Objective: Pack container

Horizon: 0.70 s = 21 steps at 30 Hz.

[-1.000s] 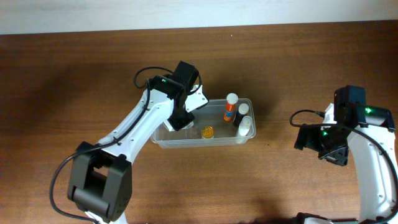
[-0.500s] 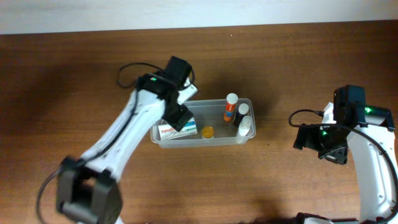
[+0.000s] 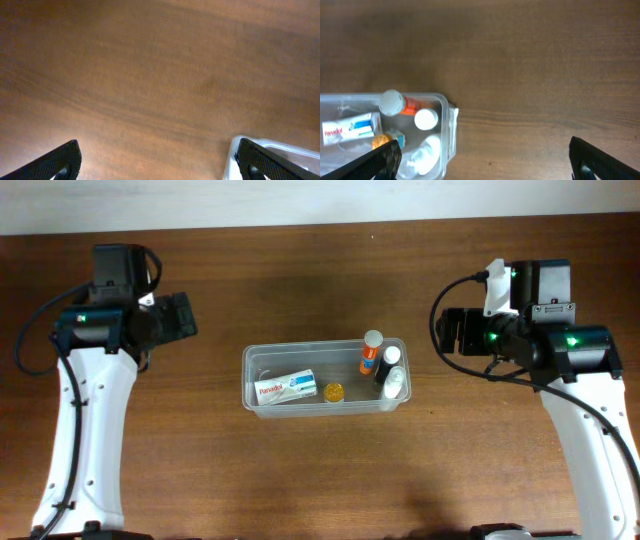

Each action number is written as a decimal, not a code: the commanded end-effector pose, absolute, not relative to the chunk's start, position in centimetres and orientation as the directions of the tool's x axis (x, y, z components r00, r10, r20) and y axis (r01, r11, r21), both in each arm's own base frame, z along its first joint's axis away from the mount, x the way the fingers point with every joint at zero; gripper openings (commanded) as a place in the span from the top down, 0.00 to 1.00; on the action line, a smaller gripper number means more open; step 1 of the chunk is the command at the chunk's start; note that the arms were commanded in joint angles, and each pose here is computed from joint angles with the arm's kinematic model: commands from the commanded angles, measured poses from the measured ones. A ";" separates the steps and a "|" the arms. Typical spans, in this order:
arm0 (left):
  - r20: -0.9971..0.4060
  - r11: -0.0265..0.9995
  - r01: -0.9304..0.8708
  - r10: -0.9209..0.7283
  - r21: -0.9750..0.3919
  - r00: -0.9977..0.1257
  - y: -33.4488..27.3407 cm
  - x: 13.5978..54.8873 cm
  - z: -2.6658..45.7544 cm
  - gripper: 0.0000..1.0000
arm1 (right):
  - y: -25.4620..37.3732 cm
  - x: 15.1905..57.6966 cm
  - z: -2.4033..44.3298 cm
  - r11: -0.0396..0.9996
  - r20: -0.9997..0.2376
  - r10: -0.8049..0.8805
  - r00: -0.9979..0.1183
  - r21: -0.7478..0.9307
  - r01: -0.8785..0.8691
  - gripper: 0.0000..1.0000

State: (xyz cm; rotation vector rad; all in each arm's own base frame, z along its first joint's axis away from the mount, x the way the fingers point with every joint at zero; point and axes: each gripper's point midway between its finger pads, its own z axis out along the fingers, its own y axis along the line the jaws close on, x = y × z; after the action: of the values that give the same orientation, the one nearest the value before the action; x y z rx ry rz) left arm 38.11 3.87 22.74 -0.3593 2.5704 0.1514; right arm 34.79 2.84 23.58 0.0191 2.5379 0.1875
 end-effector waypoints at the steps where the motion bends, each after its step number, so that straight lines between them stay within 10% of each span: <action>1: -0.497 0.967 -0.254 -0.219 0.001 -0.840 3.2 36.9 23.0 0.00 | 2.1 33.8 24.6 0.995 -0.574 0.062 -0.817 0.096 0.008 0.02; 16: -0.873 1.000 -0.022 -0.027 -0.018 -0.488 0.1 23.7 23.7 0.00 | -0.3 20.8 21.7 0.992 -0.841 0.122 -0.527 0.088 0.090 0.02; 21: -0.835 1.000 -0.023 -0.025 -0.015 -0.549 0.1 20.3 21.2 0.00 | -0.3 19.6 19.3 0.992 -0.822 0.121 -0.556 0.083 0.093 0.02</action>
State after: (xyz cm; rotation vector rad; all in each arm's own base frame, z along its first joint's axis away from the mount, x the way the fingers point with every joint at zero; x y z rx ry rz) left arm 21.42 0.30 22.34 -0.0573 2.1116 -0.0013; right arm 20.03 -0.17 20.67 0.1360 2.1257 0.0495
